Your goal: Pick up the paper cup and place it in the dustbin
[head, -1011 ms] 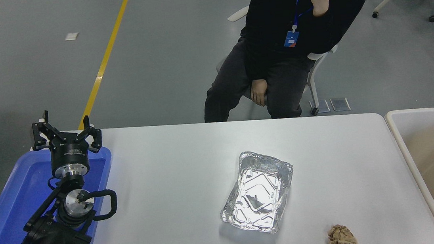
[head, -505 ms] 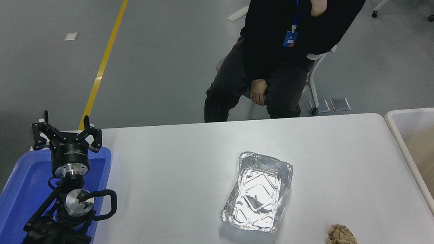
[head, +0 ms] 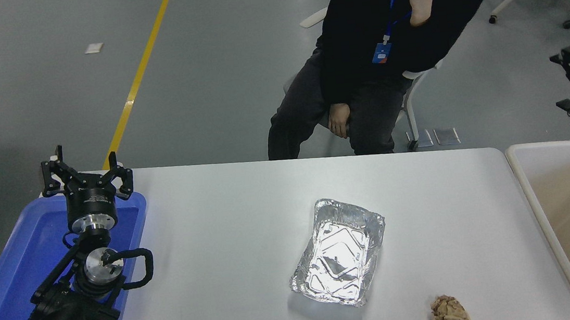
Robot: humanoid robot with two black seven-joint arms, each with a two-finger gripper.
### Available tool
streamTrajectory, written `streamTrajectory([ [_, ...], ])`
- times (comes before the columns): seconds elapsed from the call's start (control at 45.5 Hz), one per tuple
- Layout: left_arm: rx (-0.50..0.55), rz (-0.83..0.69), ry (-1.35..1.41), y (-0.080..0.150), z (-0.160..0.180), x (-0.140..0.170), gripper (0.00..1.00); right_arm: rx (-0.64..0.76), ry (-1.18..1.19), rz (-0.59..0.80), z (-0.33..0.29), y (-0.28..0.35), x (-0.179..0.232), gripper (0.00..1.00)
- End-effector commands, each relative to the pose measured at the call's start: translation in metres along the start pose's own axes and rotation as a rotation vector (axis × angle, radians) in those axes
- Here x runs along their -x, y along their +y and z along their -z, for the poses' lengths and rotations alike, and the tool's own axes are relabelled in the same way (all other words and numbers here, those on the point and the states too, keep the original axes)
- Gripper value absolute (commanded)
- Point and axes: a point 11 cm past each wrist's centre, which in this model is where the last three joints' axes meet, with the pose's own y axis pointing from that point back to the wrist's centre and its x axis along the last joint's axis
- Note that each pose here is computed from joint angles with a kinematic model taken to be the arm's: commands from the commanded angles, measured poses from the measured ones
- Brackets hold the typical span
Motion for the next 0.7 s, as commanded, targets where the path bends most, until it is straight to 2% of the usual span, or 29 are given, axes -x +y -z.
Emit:
streamTrajectory([
  [0.0, 0.000, 0.000, 0.000, 0.000, 0.000, 0.000, 0.99, -0.040, 0.136, 0.059, 0.032, 0.037, 0.002, 1.00],
  [0.132, 0.000, 0.000, 0.000, 0.000, 0.000, 0.000, 0.99, -0.033, 0.217, 0.089, 0.043, 0.045, 0.005, 1.00],
  [0.374, 0.000, 0.001, -0.001, 0.000, 0.000, 0.000, 0.99, -0.078, 0.338, 0.182, 0.081, 0.053, 0.038, 1.00],
  [0.681, 0.000, 0.001, -0.001, 0.000, 0.000, 0.000, 0.99, 0.029, 0.663, 0.348, 0.092, 0.075, 0.094, 1.00],
])
